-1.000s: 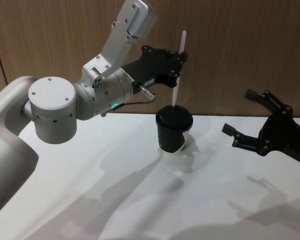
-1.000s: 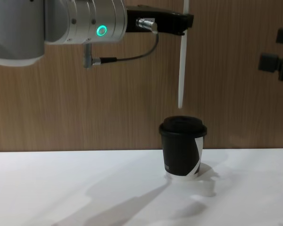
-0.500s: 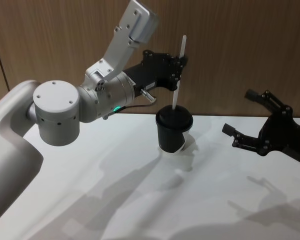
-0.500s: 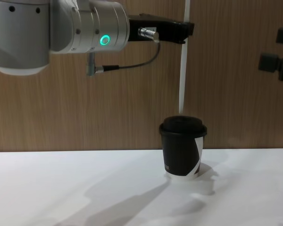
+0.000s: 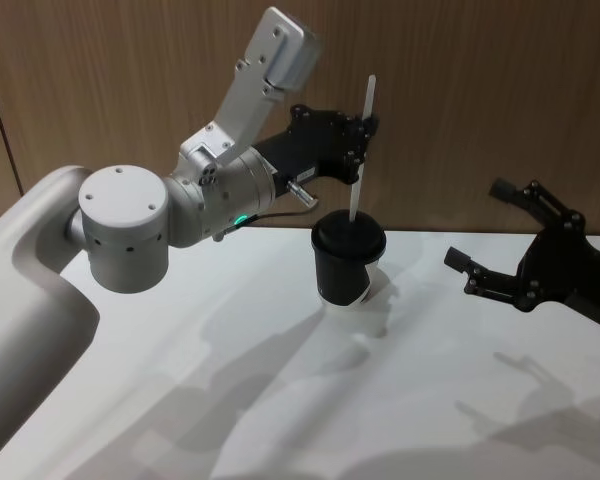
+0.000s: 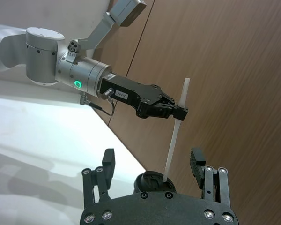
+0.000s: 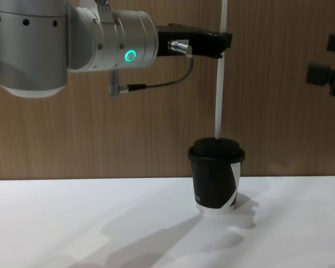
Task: Pick up the straw with one hand, pass it to the other hand, and insert it into the cup.
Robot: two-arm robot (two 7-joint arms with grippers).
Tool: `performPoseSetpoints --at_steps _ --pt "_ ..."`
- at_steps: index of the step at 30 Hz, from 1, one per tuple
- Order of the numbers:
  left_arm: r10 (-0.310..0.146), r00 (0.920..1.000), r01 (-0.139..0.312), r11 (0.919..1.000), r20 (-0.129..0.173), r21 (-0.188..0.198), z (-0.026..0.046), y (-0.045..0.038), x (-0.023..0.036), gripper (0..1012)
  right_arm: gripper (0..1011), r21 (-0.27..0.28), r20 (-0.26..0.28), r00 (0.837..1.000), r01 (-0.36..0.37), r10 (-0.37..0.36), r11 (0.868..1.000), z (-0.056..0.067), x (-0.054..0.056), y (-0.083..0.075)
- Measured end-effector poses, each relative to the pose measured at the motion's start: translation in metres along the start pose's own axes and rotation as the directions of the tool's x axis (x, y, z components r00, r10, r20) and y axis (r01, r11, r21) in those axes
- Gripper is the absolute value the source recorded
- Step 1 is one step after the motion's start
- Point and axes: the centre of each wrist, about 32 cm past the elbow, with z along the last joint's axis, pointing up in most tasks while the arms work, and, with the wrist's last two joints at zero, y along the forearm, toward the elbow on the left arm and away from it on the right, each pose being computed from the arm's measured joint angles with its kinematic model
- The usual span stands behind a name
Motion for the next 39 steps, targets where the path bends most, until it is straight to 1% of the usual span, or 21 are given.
performPoseSetpoints --at_steps 8,17,25,29,39 --pt "0.0 1.0 0.0 1.0 -0.001 -0.001 -0.0044 -0.0054 -0.0002 12 1001 0.0 0.0 1.0 0.0 0.0 1.0 0.0 0.0 0.0" --pt "0.002 1.0 -0.002 1.0 0.007 -0.004 -0.0084 -0.0118 -0.001 12 1001 0.0 0.0 1.0 0.0 0.0 1.0 0.0 0.0 0.0" --pt "0.0 1.0 0.0 1.0 0.007 -0.004 -0.0123 -0.0177 -0.0031 12 1001 0.0 0.0 1.0 0.0 0.0 1.0 0.0 0.0 0.0" --pt "-0.001 1.0 0.001 1.0 0.004 -0.002 -0.0143 -0.0202 -0.0044 12 1001 0.0 0.0 1.0 0.0 0.0 1.0 0.0 0.0 0.0" --pt "0.003 1.0 -0.003 1.0 -0.009 0.006 -0.0162 -0.0239 -0.0064 11 1001 0.0 0.0 1.0 0.0 0.0 1.0 0.0 0.0 0.0"
